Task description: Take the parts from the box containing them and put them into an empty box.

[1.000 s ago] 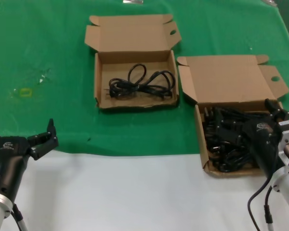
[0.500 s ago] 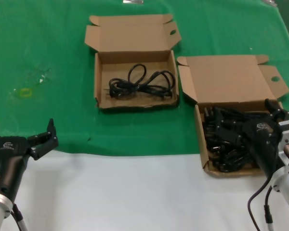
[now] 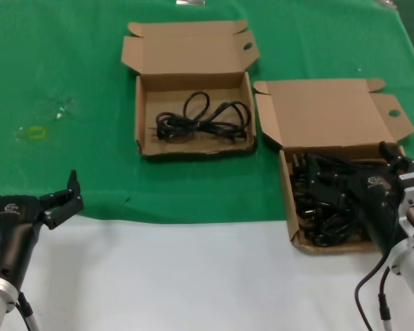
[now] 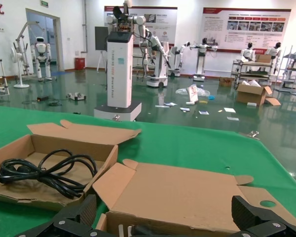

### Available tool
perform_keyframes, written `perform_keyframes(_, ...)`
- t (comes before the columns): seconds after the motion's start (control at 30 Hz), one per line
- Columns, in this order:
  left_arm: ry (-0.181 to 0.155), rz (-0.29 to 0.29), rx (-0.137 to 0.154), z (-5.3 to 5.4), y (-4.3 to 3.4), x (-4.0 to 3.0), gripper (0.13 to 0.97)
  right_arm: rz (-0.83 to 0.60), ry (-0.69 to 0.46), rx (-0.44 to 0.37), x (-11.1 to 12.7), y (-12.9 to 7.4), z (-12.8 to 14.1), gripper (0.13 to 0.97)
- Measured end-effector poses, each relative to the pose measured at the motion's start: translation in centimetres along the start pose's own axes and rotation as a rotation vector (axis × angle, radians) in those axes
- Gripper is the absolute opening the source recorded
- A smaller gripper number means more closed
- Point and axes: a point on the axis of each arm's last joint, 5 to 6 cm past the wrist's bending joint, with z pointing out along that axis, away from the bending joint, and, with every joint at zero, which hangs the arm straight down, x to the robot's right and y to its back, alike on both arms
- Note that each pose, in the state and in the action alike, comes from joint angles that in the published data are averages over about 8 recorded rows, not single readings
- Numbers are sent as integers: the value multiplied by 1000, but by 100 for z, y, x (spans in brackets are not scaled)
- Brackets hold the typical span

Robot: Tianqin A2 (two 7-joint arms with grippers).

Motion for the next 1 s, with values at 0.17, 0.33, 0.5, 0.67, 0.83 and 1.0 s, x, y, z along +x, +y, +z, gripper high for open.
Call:
perform_keyframes(0.17, 0, 0, 0, 0, 0, 0, 966, 0, 0, 0, 0, 0, 0, 966)
perform_keyframes(0.33, 0, 0, 0, 0, 0, 0, 966, 0, 0, 0, 0, 0, 0, 966)
perform_keyframes(0.5, 0, 0, 0, 0, 0, 0, 966, 0, 0, 0, 0, 0, 0, 966)
perform_keyframes(0.67, 0, 0, 0, 0, 0, 0, 966, 0, 0, 0, 0, 0, 0, 966)
perform_keyframes(0.83, 0, 0, 0, 0, 0, 0, 966, 0, 0, 0, 0, 0, 0, 966)
perform_keyframes(1.0, 0, 0, 0, 0, 0, 0, 966, 0, 0, 0, 0, 0, 0, 966)
